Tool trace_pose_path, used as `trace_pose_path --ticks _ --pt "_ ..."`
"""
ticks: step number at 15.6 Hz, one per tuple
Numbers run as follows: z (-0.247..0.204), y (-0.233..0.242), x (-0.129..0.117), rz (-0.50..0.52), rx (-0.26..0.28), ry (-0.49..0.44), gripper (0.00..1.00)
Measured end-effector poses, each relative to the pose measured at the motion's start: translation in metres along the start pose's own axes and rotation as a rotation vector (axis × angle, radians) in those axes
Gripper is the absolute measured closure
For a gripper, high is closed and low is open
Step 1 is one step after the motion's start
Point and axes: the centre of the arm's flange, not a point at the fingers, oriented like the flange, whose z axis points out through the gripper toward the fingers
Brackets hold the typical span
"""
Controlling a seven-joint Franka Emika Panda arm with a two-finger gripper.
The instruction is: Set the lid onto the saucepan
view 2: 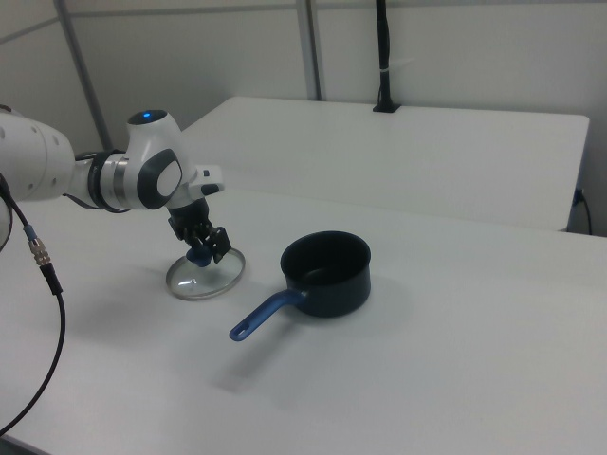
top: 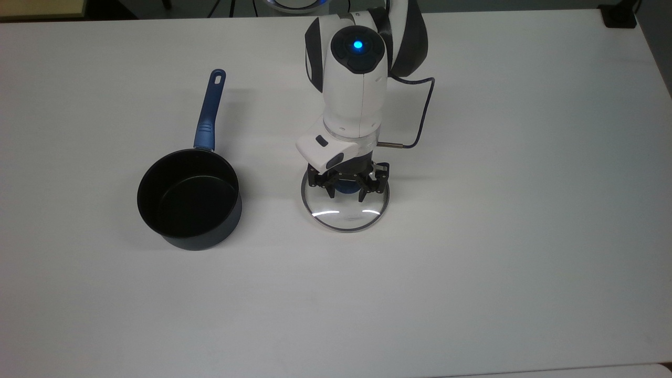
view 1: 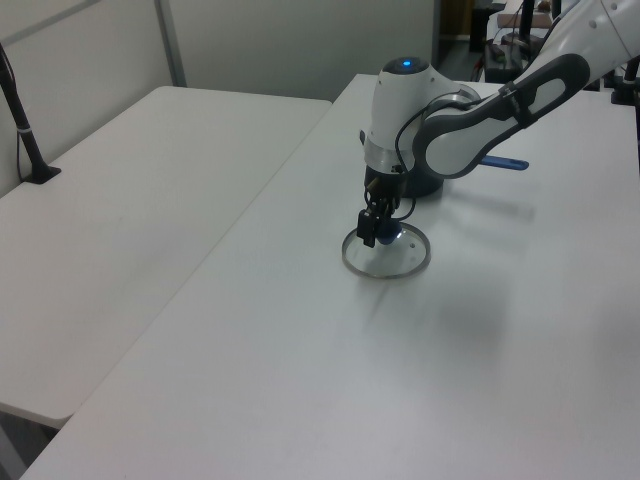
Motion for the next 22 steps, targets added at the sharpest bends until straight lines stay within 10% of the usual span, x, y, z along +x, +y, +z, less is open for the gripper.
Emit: trace_pose_path --ticks 4,8,22 --pt "0.002 0.001 -0.002 -0.004 -0.009 -0.017 0.37" --pt "0.005 0.003 -0.007 -0.003 -0.024 -0.064 0.01" --pt "-0.052 0.011 -0.011 -0.031 -0.081 -0.110 0.00"
